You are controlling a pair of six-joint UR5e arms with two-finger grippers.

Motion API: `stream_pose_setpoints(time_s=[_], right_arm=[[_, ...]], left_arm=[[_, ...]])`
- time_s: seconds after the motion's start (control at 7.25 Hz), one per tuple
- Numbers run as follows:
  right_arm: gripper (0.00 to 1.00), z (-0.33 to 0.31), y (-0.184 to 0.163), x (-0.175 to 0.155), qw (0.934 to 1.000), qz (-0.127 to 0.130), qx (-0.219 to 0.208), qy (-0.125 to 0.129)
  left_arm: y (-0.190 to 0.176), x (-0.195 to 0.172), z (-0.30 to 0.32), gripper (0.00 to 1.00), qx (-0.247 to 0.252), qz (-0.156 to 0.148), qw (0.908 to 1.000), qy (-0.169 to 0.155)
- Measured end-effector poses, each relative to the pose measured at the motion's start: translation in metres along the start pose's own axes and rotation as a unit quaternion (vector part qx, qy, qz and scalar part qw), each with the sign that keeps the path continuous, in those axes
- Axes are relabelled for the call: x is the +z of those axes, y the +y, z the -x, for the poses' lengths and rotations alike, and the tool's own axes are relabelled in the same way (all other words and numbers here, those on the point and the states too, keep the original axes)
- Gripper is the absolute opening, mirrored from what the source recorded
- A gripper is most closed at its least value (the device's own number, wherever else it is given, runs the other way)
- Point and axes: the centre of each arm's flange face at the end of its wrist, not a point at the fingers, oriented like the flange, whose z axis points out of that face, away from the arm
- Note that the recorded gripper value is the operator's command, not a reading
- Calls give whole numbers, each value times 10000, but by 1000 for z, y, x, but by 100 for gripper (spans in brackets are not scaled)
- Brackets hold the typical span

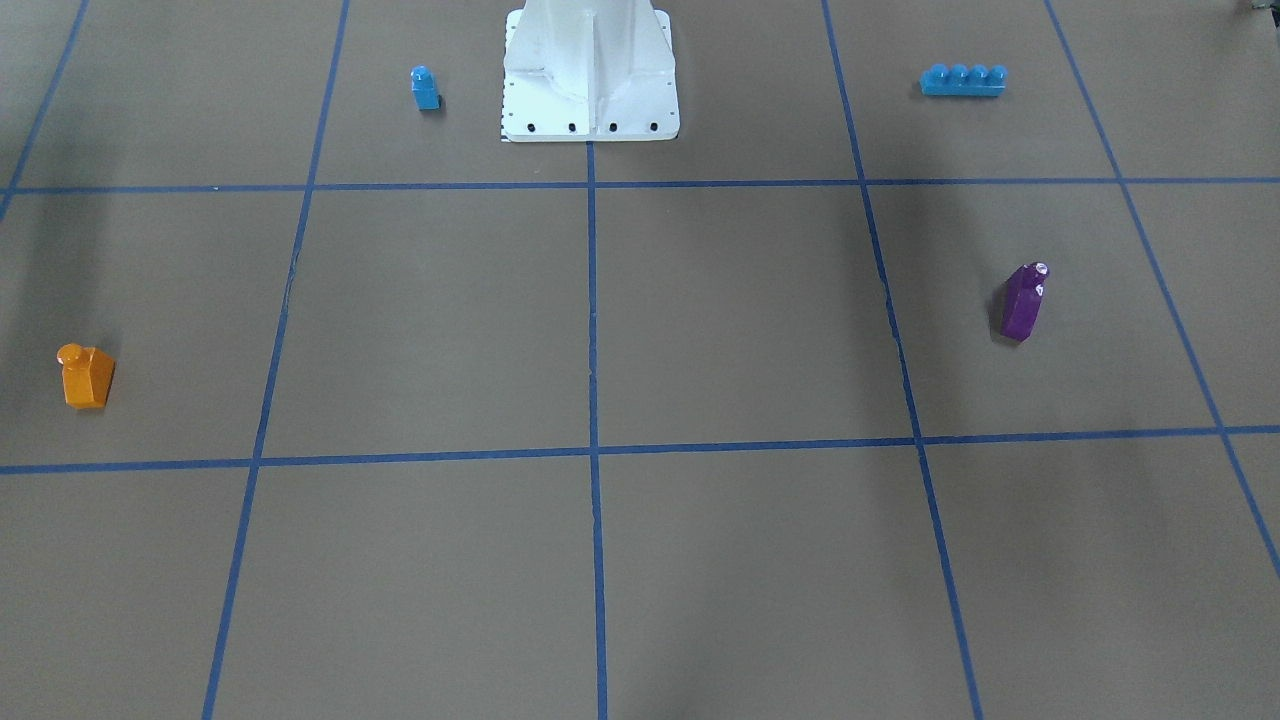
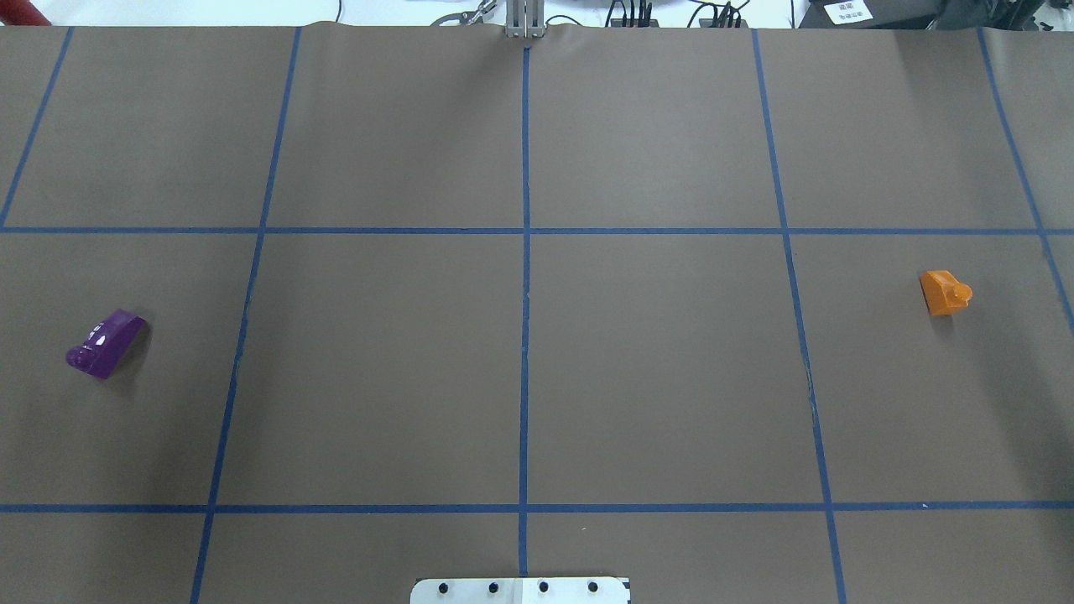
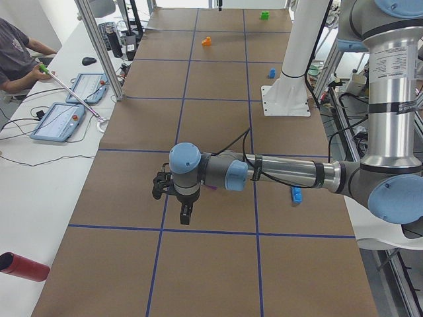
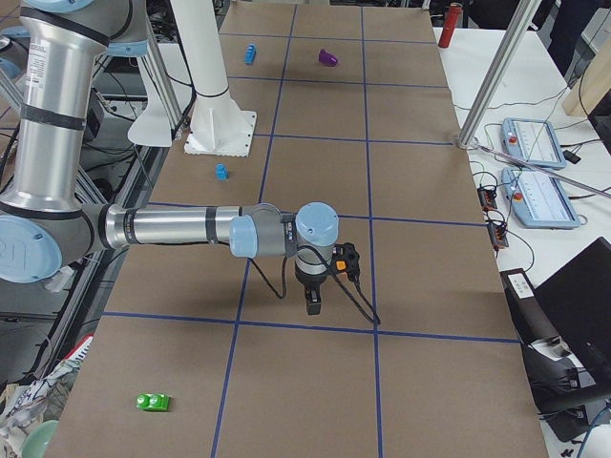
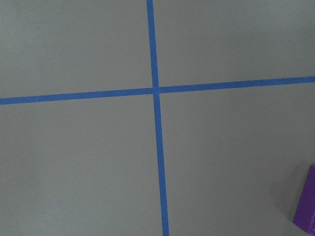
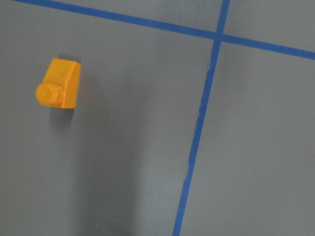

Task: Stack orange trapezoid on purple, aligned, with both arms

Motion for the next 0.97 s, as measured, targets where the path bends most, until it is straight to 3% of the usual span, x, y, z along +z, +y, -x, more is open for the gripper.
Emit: stream_pose_setpoints(time_s=[0.97], right_arm=[[100, 0, 2, 1, 10000, 10, 19, -61]], left_arm=[[11, 4, 4, 100, 82, -55, 10000, 7]])
